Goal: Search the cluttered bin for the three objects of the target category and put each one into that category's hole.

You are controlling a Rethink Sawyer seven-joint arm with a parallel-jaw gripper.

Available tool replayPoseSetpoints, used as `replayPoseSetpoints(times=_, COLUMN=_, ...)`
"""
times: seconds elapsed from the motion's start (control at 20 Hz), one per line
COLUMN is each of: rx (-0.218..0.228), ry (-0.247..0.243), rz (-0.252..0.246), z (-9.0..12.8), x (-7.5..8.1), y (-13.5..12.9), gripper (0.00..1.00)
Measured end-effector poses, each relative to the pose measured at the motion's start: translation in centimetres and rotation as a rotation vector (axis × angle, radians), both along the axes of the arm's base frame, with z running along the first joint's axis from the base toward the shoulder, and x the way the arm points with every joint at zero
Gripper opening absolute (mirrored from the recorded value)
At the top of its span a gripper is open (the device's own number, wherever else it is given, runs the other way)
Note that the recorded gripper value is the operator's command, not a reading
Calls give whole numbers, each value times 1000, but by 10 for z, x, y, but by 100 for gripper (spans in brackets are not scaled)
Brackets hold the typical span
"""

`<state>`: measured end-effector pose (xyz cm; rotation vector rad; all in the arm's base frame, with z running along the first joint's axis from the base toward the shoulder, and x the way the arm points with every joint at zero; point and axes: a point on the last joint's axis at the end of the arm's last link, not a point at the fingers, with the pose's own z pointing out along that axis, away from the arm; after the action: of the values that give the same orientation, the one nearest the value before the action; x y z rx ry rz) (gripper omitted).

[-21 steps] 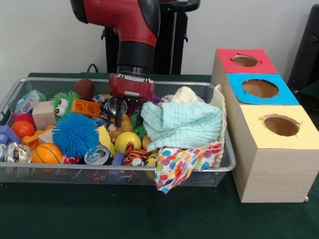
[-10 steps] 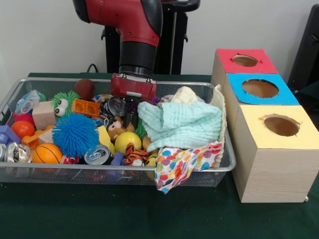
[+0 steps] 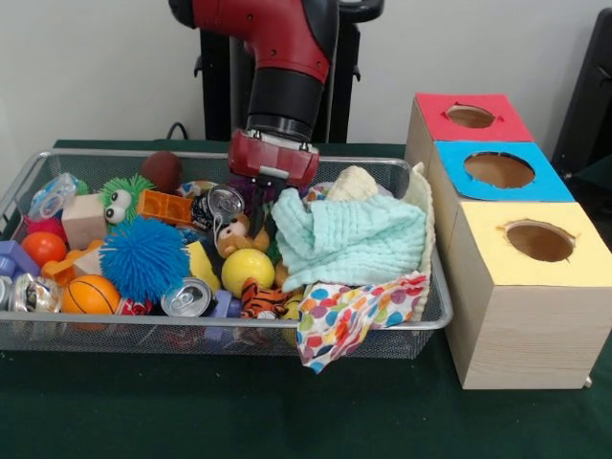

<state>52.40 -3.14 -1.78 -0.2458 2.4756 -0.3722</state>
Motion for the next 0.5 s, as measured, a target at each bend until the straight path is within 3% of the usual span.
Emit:
replayPoseSetpoints(times=0.3, rx=-39, ry=-19, rz=-18, z=32, x=10, y=-5, gripper=0)
replayPoseSetpoints(times=0.5, rx=-76, ry=-31, rz=-42, z=64, x=22, y=-8, gripper=0)
